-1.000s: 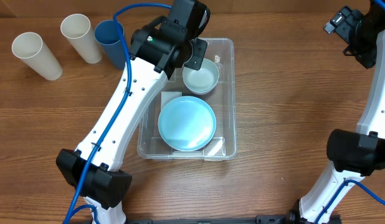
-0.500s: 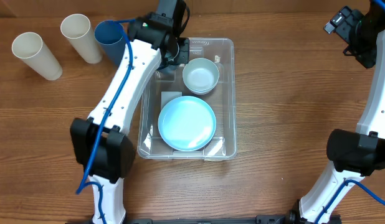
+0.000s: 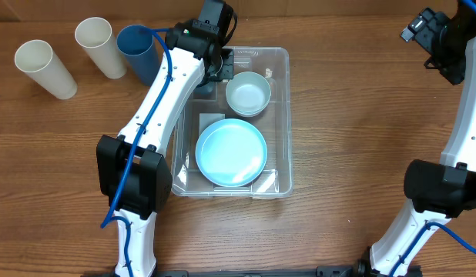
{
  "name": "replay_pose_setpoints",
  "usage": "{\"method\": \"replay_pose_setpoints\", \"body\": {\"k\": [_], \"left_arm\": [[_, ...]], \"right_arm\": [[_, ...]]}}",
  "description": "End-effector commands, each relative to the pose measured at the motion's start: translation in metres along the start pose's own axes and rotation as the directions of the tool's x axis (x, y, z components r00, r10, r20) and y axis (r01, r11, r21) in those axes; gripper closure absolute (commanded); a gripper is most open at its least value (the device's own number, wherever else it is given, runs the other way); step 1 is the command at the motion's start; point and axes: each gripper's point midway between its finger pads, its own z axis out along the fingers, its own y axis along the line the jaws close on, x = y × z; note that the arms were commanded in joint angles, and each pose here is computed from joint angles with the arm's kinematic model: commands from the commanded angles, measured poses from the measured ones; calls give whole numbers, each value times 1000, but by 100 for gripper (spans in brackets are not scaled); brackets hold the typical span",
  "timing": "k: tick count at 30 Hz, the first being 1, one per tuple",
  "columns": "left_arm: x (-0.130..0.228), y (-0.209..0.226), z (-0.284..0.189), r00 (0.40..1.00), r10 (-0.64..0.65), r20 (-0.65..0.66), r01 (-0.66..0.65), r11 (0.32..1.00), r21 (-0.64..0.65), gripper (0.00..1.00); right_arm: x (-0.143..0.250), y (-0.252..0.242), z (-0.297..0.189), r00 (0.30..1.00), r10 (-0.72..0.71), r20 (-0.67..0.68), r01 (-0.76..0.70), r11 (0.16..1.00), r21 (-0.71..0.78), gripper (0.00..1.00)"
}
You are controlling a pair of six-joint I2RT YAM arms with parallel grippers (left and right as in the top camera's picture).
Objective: Pack container
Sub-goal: 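Carry the dark-teal cup into the bin's upper-left corner, release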
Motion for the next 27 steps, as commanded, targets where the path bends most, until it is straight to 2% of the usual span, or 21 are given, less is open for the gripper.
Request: {"method": "replay_pose_setpoints", "body": {"k": [1, 3, 4, 5, 6, 8, 20, 27], "left_arm": [[-3, 8, 4, 999, -44, 10, 45, 998, -42, 96], [-4, 9, 4, 999, -44, 12, 45, 998, -42, 94], [-4, 9, 4, 999, -44, 12, 45, 998, -42, 88], [-4, 9, 4, 999, -44, 12, 45, 998, -42, 71], [-4, 9, 4, 999, -44, 12, 45, 998, -42, 62], [-5, 8, 4, 999, -44, 16, 45, 998, -41, 53], [-27, 13, -1, 995, -26, 101, 32, 998, -56, 47], [-63, 4, -27, 973, 37, 230, -30, 999, -35, 46]], "right_arm": [[-4, 2, -12, 999, 6, 38, -5, 1000, -17, 0], [-4, 2, -12, 999, 6, 38, -5, 1000, -17, 0], [-4, 2, -12, 999, 6, 38, -5, 1000, -17, 0], [-4, 2, -12, 999, 6, 38, -5, 1000, -17, 0], [-4, 2, -12, 999, 6, 38, -5, 1000, -17, 0], [-4, 2, -12, 999, 6, 38, -5, 1000, -17, 0], [-4, 2, -12, 999, 6, 38, -5, 1000, -17, 0], [-4, 2, -12, 999, 6, 38, -5, 1000, -17, 0]]}}
